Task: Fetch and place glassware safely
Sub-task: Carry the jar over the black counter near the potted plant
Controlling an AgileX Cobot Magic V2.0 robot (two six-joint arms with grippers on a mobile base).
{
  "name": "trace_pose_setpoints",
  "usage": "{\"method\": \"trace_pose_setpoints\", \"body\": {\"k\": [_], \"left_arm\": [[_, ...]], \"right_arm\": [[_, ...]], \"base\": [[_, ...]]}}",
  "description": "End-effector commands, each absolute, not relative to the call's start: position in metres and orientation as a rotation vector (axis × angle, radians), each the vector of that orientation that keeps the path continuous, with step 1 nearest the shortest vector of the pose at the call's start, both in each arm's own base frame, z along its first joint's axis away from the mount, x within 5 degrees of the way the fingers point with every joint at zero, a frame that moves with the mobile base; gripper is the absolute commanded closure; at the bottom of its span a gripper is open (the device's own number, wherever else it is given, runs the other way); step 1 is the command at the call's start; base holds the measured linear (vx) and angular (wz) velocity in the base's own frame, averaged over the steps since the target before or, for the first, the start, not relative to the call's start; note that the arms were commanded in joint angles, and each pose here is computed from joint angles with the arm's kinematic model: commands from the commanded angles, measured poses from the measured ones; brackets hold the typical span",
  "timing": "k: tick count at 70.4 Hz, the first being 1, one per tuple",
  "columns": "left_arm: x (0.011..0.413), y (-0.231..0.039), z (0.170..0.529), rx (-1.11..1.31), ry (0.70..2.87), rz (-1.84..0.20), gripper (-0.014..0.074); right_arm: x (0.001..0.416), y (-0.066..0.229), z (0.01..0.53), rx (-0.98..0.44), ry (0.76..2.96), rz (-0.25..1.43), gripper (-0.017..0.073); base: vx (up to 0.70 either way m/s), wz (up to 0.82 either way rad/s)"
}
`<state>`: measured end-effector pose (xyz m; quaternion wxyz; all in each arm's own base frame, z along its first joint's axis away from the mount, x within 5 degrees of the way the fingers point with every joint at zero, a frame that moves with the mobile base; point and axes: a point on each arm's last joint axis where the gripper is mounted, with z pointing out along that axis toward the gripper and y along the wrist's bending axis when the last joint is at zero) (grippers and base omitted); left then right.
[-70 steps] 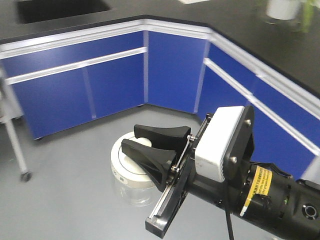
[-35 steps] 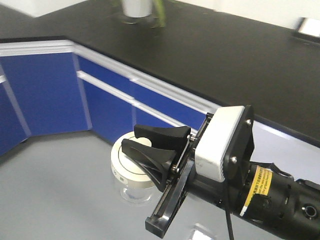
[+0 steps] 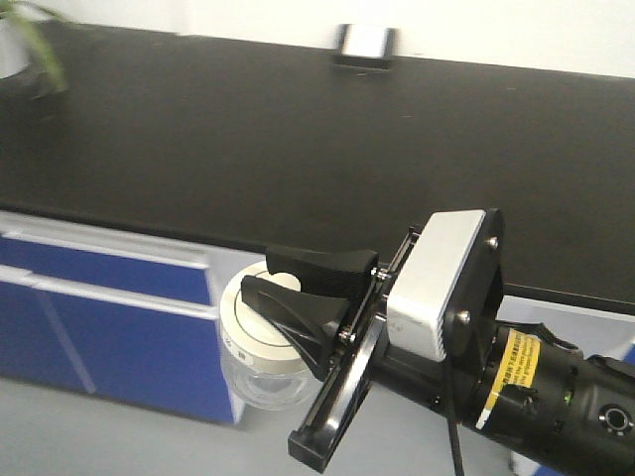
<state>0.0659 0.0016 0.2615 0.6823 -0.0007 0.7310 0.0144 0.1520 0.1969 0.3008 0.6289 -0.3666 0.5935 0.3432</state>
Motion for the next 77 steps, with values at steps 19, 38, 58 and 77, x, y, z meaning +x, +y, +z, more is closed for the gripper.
{"method": "trace_pose_setpoints", "body": {"k": [19,38,58,77], "left_arm": [[0.0661,0.0010,0.2760,-0.009,1.554,0.014,0.0601],[0.0661,0.0010,0.2760,-0.009,1.554,0.014,0.0601],[0.0661,0.0010,0.2760,-0.009,1.554,0.014,0.0601],[0.0661,0.0010,0.2760,-0.009,1.554,0.014,0.0601]], "right_arm": [[0.1479,0.1952,0.3265,-0.781,1.214,0.842,0.0563],[0.1479,0.1952,0.3265,-0.781,1.214,0.842,0.0563],[0.1479,0.1952,0.3265,-0.781,1.214,0.842,0.0563],[0.1479,0.1952,0.3265,-0.781,1.214,0.842,0.0563]], "base": [[0.19,-0.64],[0.18,-0.27],[0.17,-0.01],[0.16,0.05]]}}
